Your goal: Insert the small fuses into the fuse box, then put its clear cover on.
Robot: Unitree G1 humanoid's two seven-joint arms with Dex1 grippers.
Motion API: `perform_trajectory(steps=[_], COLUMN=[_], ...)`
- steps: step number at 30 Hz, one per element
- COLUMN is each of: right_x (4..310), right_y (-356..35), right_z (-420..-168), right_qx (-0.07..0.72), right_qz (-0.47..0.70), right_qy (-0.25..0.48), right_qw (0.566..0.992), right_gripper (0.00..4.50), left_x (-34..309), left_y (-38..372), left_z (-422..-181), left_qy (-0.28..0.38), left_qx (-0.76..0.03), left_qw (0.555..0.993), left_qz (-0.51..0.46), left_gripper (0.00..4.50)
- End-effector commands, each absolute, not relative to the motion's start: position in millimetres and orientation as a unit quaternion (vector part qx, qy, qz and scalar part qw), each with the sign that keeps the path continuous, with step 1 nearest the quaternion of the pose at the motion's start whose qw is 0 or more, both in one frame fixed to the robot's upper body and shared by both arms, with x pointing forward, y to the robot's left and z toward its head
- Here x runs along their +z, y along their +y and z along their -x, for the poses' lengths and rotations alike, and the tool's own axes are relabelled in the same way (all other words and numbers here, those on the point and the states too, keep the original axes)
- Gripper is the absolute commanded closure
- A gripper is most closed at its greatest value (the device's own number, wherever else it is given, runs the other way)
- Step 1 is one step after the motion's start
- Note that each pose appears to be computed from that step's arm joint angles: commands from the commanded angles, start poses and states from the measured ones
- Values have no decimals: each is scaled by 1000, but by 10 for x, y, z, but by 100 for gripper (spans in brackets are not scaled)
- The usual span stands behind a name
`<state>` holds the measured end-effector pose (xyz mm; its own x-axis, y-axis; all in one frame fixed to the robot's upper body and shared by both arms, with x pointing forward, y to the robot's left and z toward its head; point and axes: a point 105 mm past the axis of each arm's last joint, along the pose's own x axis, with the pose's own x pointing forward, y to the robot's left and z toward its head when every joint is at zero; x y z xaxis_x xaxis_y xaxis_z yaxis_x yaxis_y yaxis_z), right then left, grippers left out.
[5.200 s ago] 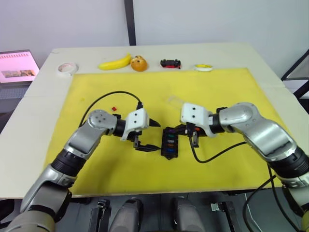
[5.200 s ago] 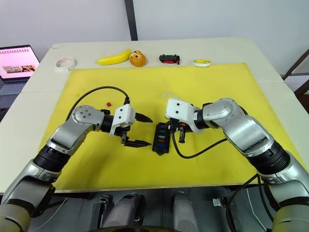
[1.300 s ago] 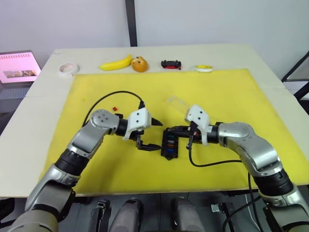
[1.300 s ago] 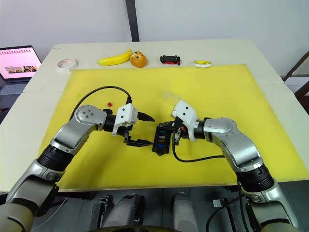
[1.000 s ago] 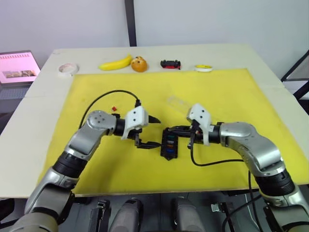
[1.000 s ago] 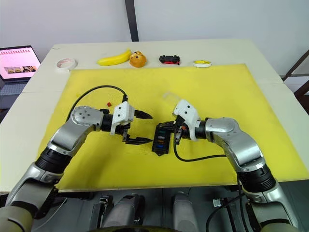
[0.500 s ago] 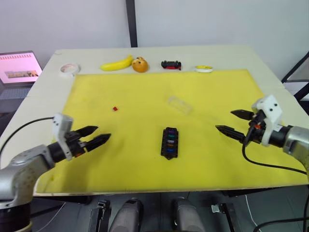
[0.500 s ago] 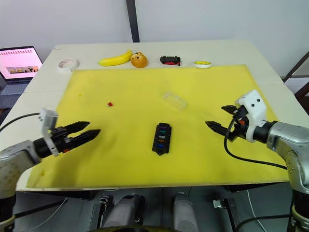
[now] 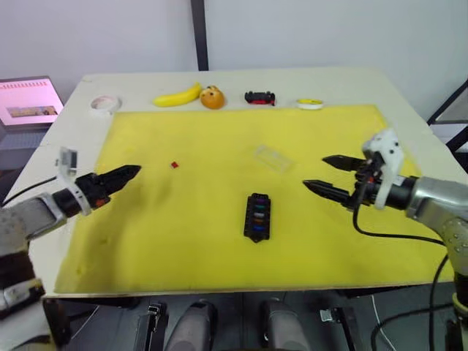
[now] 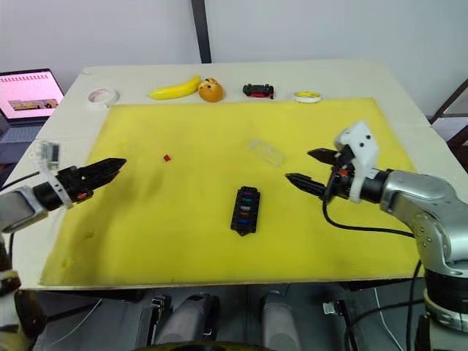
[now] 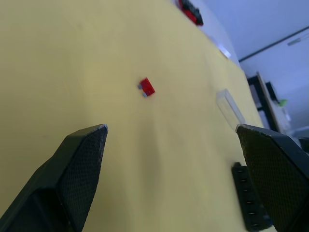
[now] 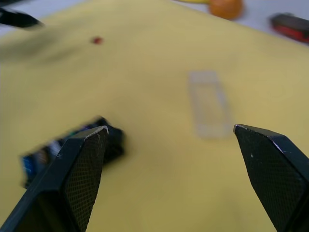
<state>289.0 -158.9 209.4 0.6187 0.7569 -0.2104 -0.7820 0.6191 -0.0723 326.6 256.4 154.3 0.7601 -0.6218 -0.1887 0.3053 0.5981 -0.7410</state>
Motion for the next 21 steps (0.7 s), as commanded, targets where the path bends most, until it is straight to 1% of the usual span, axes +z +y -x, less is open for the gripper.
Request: perform_trajectory(steps=[1, 3, 5, 9, 16, 21], right_x=[2243, 2259, 2248, 2178, 2148, 2160], right_y=[-1203, -1064, -954, -797, -700, -672], right_z=[-2781, -2769, -2769, -2766, -2799, -2835], right_qx=[488, 502, 510, 519, 514, 508], right_qz=[72, 65, 62, 65, 70, 70], right_qy=[51, 46, 44, 45, 39, 34], right_qw=[868, 861, 857, 851, 854, 858], right_gripper=[7, 7, 7, 7, 7, 7], left_x=[1611, 1622, 1597, 1577, 1433, 1433], left_y=[2488, 2465, 2432, 2340, 2273, 2153], left_z=[-3406, -3512, -3587, -3670, -3785, -3840], left_qy=[237, 240, 246, 255, 257, 253], left_qx=[-276, -270, -265, -272, -262, -278], left_qw=[845, 834, 831, 819, 815, 794], left_qz=[392, 417, 422, 437, 449, 478], left_gripper=[0, 0, 0, 0, 0, 0])
